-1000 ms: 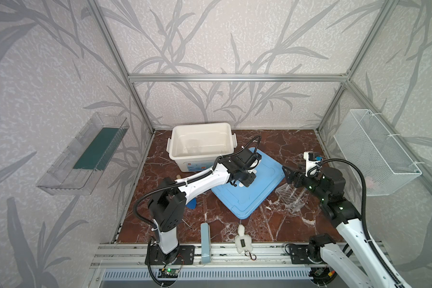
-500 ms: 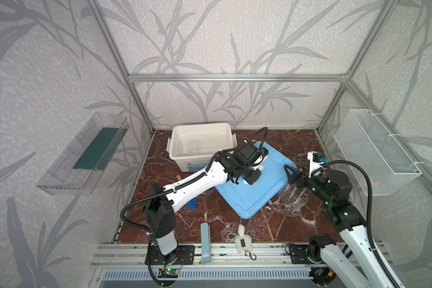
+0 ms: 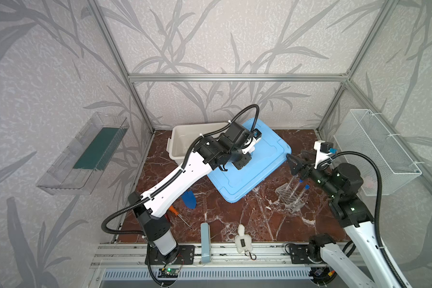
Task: Organize the chemistry lab equipment
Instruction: 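Lift the blue lid by its handle with the left gripper toward the white bin, then carry the blue lid over the bin with the left while the right grips it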
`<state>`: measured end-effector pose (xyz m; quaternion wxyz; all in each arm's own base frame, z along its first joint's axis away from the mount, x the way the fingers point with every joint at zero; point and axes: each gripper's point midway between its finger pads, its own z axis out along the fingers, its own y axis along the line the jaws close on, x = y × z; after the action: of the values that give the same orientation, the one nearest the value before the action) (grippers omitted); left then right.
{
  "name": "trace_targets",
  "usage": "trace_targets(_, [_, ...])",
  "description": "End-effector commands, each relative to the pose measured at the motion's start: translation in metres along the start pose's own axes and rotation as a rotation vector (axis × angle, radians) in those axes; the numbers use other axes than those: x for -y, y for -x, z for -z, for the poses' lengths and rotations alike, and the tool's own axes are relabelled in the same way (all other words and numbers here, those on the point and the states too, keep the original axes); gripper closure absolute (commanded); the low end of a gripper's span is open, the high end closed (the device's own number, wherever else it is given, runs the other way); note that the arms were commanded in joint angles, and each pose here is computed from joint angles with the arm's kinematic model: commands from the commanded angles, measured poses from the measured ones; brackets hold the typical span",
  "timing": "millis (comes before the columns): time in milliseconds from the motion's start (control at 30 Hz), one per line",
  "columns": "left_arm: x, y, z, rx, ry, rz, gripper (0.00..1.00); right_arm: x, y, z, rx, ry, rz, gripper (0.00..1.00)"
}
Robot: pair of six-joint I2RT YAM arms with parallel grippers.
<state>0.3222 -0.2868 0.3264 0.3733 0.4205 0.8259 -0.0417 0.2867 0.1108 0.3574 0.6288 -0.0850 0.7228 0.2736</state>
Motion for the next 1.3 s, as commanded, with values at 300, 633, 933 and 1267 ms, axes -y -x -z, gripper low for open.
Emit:
trace_targets(300, [-0.119, -0.037, 0.017, -0.081, 0.178, -0.111, 1.0, -0.039, 0.01, -0.096, -0.151, 0.138, -0.086, 0.16])
trace_targets(633, [-0.174, -0.062, -0.04, -0.154, 0.122, -0.035, 1.0, -0.046, -0.02, -0.187, -0.32, 0.102, -0.171, 0.16])
trace_targets(933, [-0.182, -0.074, -0.084, -0.181, 0.062, -0.05, 1.0, -0.055, -0.077, -0.252, -0.524, 0.052, -0.142, 0.16])
trace_targets(1267, [-0.189, -0.099, -0.113, -0.216, 0.035, 0.013, 1.0, -0.041, -0.117, -0.3, -0.709, -0.041, -0.047, 0.17])
